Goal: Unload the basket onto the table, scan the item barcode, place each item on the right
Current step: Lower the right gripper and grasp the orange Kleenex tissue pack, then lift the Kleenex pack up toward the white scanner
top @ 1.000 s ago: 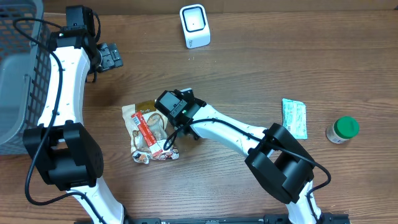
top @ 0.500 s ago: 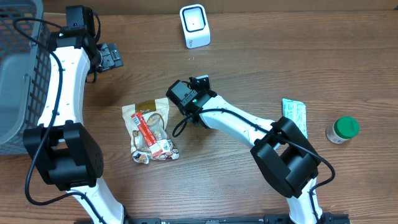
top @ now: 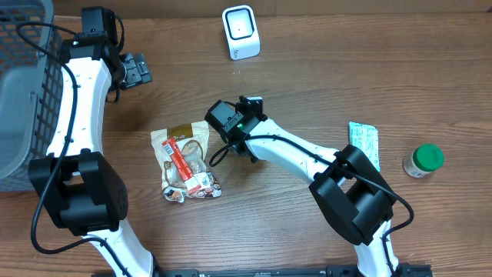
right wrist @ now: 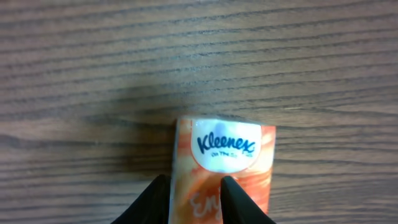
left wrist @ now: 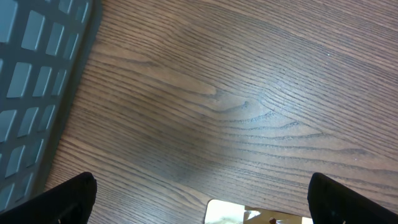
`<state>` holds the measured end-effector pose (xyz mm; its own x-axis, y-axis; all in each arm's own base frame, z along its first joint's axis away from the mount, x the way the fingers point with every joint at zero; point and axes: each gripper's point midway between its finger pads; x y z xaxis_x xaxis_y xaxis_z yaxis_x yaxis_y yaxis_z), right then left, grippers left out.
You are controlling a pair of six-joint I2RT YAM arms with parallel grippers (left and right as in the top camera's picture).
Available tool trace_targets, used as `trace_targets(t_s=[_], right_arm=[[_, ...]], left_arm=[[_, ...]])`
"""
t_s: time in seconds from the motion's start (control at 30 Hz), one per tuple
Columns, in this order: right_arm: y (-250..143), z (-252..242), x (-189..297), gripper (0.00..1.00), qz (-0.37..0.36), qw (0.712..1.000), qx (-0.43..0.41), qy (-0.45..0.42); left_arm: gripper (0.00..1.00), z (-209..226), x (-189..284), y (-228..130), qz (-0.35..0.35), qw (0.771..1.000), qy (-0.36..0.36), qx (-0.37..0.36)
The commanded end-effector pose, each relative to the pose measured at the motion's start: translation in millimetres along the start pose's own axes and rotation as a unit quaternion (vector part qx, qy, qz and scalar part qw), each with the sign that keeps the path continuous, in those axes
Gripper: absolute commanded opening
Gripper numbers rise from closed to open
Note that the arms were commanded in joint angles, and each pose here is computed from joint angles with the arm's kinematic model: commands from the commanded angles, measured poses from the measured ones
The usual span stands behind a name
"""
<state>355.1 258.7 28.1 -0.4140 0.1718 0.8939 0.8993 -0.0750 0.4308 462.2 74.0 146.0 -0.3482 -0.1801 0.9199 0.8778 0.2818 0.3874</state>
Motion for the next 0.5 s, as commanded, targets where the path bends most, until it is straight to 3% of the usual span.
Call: trace_targets(t_s=[0.0, 0.47], right_arm=[[-10, -3, -8, 0.26, 0.005, 1.000, -0.020, -0.005], [-12, -5, -15, 0.22, 0.004, 1.000, -0.021, -0.002]], left_arm=[[1.00, 1, 7, 5, -0.010, 1.000, -0.004, -0.002], [1.00, 1, 7, 5, -0.010, 1.000, -0.004, -0.002]])
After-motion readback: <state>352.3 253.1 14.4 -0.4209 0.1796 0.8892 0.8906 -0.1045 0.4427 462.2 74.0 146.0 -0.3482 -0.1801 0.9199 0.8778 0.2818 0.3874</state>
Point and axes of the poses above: each gripper's point midway between its finger pads, its own x axis back along the fingers, its own z axis along the line the jaws close on, y = z × x, and after that the axes turned 5 degrees about -x, right-handed
